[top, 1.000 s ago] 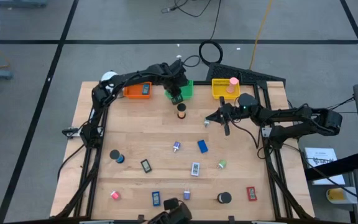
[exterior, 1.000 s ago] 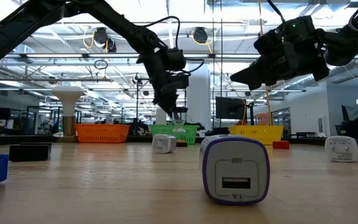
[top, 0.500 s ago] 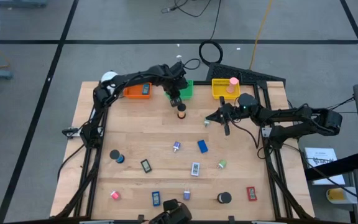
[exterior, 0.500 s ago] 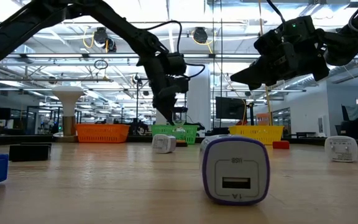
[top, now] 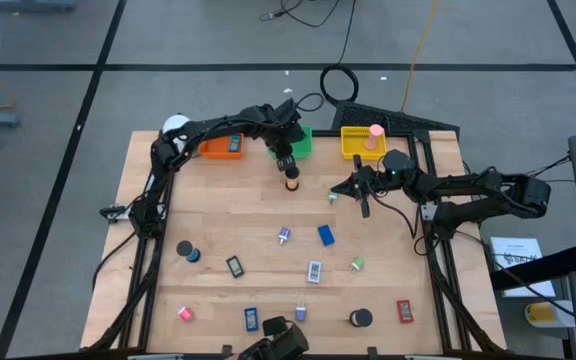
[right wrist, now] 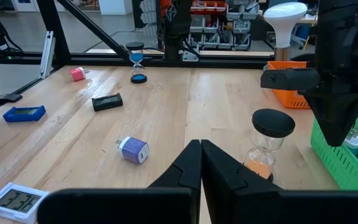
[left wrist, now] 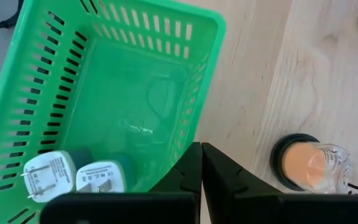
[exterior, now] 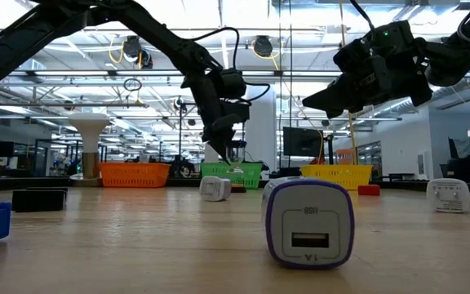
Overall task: Pick & Place Office items
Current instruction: Adjust the green basket
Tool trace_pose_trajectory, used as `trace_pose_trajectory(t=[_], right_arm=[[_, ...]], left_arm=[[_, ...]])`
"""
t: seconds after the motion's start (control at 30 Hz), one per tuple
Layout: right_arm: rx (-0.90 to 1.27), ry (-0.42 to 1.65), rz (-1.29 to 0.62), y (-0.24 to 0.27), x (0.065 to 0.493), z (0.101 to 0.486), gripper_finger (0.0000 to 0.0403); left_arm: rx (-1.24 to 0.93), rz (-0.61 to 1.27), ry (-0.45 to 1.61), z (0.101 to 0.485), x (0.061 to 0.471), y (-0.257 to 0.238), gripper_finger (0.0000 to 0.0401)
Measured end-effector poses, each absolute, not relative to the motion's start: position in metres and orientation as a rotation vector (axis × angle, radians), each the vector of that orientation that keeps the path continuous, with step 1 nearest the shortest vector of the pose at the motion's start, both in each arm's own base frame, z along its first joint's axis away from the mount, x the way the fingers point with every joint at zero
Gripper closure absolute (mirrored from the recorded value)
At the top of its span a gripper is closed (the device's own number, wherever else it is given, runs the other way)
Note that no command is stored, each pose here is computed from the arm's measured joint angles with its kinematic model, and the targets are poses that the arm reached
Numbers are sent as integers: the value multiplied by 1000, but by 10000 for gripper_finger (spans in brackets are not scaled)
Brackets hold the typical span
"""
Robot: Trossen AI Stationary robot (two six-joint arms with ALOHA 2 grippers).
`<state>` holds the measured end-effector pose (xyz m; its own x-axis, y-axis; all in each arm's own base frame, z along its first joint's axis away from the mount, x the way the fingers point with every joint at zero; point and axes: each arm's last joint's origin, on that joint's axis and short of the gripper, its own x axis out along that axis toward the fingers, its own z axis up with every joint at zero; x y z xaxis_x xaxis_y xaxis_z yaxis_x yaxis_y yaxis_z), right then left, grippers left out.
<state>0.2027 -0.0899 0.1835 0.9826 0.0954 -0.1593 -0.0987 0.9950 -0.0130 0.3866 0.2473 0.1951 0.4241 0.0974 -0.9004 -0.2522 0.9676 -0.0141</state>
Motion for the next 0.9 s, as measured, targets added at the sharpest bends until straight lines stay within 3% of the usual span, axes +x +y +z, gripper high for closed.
trace_pose_trajectory(t=[0.6,0.9], right_arm=[[-26,160,98,-90,203,183,403],[-19,166,93,-90,202,183,403]], left_arm=[[-104,223,1046,226,386,232,398],[-118,307,771,243,334,199,398]])
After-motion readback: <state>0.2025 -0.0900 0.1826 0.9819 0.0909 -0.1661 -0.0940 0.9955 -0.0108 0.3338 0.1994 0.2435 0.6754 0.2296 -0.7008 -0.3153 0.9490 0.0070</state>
